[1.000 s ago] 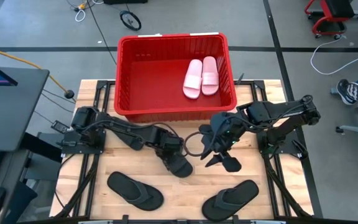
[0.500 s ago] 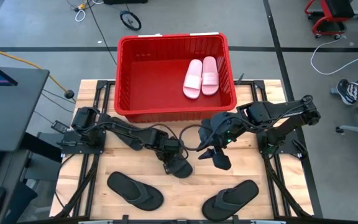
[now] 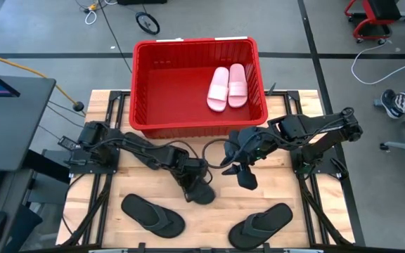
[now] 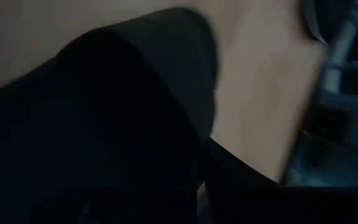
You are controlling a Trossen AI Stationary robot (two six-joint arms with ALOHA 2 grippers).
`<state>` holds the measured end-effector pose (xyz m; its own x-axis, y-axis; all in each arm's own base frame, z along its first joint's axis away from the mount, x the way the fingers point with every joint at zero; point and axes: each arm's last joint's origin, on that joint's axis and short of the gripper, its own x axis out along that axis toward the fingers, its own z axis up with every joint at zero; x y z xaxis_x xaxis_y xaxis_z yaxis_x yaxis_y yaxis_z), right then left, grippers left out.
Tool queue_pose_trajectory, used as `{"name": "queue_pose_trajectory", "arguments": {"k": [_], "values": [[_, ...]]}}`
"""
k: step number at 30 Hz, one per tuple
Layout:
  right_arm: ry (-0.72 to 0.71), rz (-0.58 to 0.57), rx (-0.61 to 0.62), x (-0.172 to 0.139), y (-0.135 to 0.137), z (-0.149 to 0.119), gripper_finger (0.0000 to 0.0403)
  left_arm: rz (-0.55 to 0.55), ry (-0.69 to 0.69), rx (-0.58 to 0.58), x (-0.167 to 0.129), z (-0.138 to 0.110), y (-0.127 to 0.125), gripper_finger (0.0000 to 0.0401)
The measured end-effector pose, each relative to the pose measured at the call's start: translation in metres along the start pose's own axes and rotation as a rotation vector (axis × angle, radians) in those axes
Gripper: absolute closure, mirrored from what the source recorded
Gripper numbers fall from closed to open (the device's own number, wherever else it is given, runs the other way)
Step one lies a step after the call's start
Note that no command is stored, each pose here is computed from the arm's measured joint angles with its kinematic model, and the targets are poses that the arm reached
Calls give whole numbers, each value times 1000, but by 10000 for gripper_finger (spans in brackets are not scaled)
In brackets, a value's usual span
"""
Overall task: Pick and place slides into bin
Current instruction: Put the right black slide into the red bin
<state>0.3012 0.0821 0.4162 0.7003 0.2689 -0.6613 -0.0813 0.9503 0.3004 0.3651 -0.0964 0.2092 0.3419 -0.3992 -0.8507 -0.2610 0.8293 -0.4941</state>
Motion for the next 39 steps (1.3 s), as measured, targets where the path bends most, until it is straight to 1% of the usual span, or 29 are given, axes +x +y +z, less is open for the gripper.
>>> {"name": "queue_pose_trajectory", "arguments": {"k": [2, 4, 7, 10, 13, 16, 18, 20, 22, 27, 29, 32, 34, 36, 38, 39], "values": [[7, -9, 30, 0, 0, -1, 252, -46, -38, 35, -17, 1, -16, 390], [23, -16, 96, -1, -1, -3, 252, -82, -67, 89, -40, 0, -32, 390], [66, -36, 196, -2, -2, -7, 252, -80, -111, 149, -83, -3, -50, 390], [123, -60, 226, -2, -1, -14, 252, 1, -212, 164, -137, -6, -64, 390], [150, -119, 218, -3, -1, -19, 252, 149, -366, 157, -197, -10, -69, 390], [131, -219, 203, -4, -4, -21, 252, 318, -547, 89, -247, -9, -62, 390], [112, -276, 182, -4, -6, -20, 252, 374, -657, 30, -276, -5, -55, 390], [90, -324, 152, -5, -10, -19, 252, 393, -724, -15, -299, 0, -43, 390], [78, -365, 127, -5, -15, -17, 252, 429, -774, -51, -315, 9, -26, 390], [64, -436, 100, -8, -31, -12, 252, 564, -819, -234, -333, 31, 33, 390], [64, -453, 96, -9, -37, -10, 252, 577, -834, -307, -336, 42, 60, 390], [71, -474, 75, -11, -47, -8, 252, 504, -826, -367, -327, 63, 103, 390], [75, -487, 55, -13, -54, -6, 252, 439, -833, -390, -314, 76, 134, 390], [76, -502, 46, -15, -61, -5, 252, 380, -845, -409, -298, 86, 163, 390], [72, -515, 48, -19, -67, -3, 252, 314, -852, -459, -278, 93, 191, 390], [70, -522, 53, -20, -69, -3, 252, 303, -845, -483, -267, 94, 204, 390]]}}
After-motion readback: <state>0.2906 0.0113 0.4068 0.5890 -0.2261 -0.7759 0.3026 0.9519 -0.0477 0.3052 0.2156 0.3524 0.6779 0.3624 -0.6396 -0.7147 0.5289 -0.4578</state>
